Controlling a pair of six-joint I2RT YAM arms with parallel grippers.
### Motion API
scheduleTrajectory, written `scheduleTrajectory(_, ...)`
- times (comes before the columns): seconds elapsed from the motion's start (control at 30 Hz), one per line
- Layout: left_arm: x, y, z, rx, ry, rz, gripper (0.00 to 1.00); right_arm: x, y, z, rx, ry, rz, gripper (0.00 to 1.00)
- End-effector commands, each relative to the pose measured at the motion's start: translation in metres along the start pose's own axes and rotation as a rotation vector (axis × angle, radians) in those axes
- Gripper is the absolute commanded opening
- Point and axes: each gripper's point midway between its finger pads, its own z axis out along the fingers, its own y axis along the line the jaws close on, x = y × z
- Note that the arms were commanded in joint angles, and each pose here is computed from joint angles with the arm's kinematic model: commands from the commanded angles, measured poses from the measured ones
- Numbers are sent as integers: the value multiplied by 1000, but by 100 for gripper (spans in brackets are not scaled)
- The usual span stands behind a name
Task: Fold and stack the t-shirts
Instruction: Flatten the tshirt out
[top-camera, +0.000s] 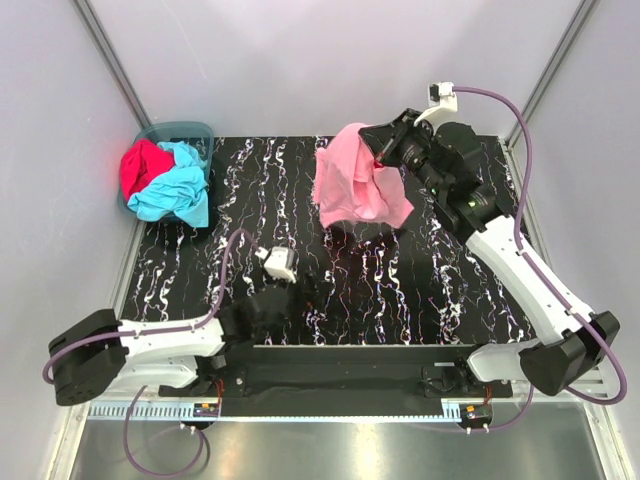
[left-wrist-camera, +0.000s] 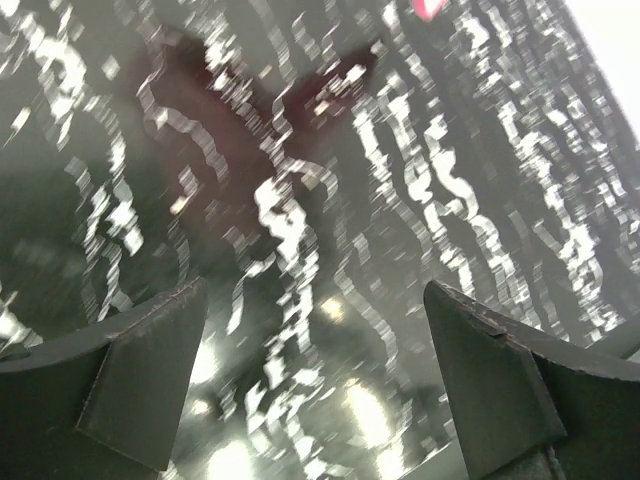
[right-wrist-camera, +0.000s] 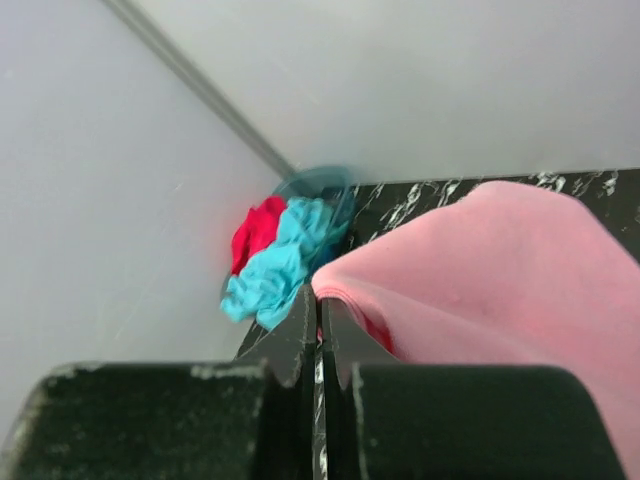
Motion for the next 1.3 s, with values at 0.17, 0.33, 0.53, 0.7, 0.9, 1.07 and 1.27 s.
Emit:
scheduleTrajectory(0.17,-59,-84,26,167,-85,9,95,-44,87,-45,-297,30,28,0)
scheduleTrajectory(0.33,-64,-103,32,214,-79,1,95,-29,83,-48,-297,84,45,0)
scheduleTrajectory(0.53,-51,-88,28,187,-62,4,95,13,46,-29,-193,153,60,0)
scheduleTrajectory(0.7,-53,-72,20,147,-84,14,95,41,8,-25,-77,173,27,0)
scheduleTrajectory(0.9,-50,-49,7,110,-101,-5,95,87,-51,-15,89,233,-29,0)
scheduleTrajectory(1.07,-44,-44,1,117,-89,-33,95,134,-69,25,81,334,1,0)
scheduleTrajectory(1.27,-37,-35,-5,108,-83,-59,95,184,-50,83,-22,464,60,0)
